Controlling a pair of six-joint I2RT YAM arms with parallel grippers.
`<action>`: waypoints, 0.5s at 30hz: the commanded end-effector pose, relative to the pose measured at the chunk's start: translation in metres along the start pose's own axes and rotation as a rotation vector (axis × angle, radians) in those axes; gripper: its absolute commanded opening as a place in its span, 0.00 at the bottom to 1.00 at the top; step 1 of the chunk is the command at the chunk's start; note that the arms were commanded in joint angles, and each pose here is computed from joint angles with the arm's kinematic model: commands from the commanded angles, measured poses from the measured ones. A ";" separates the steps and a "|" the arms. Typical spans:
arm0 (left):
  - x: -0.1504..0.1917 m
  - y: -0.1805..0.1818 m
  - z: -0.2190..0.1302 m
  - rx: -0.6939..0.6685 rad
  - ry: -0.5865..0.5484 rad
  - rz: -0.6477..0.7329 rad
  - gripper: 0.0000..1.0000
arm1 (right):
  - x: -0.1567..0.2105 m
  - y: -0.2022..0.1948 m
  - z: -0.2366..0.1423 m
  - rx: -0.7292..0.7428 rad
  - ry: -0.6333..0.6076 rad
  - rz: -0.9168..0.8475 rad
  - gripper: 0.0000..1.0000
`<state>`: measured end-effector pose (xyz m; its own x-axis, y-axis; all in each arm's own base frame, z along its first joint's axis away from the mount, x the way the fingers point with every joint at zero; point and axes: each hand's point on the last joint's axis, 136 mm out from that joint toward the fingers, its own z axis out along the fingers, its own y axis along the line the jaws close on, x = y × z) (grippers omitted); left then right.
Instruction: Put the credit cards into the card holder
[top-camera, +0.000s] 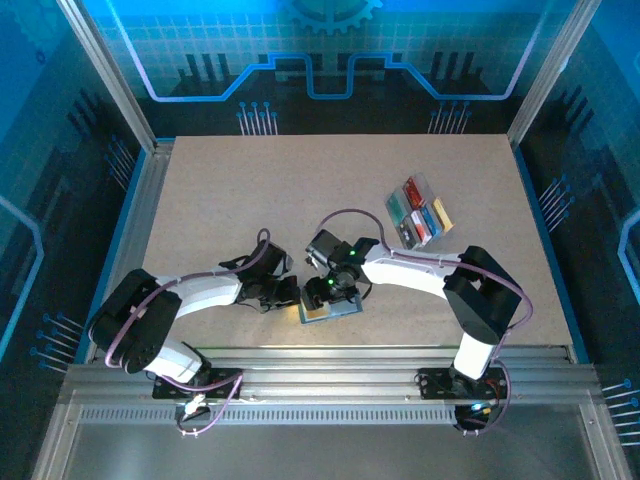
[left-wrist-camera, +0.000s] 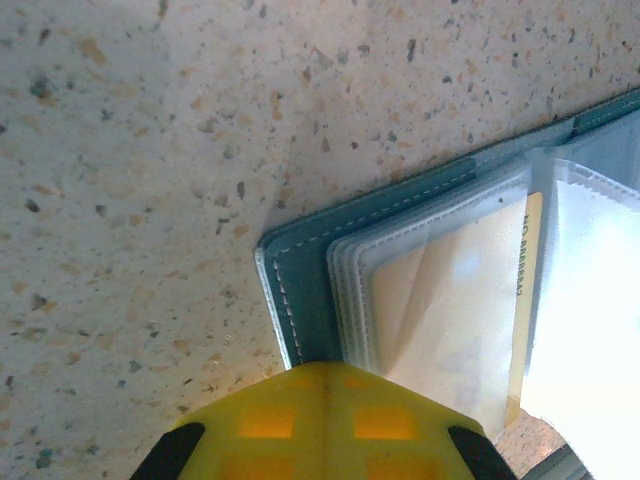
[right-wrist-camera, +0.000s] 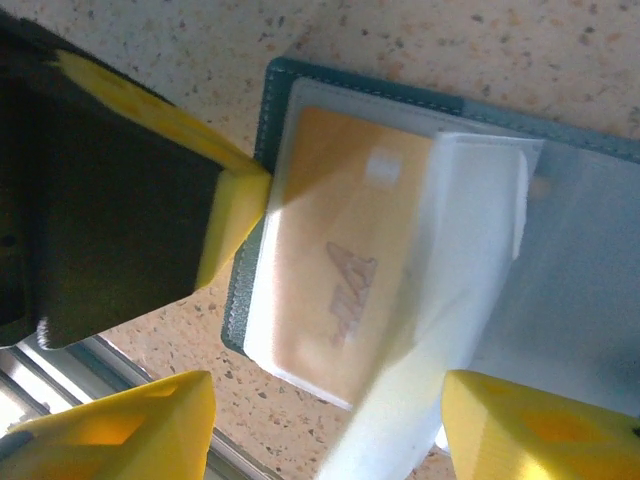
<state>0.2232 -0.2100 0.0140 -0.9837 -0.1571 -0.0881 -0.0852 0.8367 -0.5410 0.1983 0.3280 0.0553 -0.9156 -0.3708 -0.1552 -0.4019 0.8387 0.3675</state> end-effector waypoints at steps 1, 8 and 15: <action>0.007 0.014 0.003 -0.018 0.027 -0.032 0.00 | 0.000 0.011 0.008 -0.041 0.009 -0.034 0.62; 0.002 0.007 -0.006 0.039 0.017 -0.060 0.00 | -0.007 0.026 0.021 -0.218 -0.010 -0.007 0.64; -0.008 -0.003 -0.025 0.114 -0.011 -0.097 0.02 | -0.005 0.028 0.024 -0.296 -0.004 0.000 0.64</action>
<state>0.2319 -0.1984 0.0261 -0.9721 -0.2246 -0.0681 -0.1389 0.7843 -0.6047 0.1920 0.3574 0.0452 -0.9112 -0.3755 -0.1697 -0.4028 0.7250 0.5587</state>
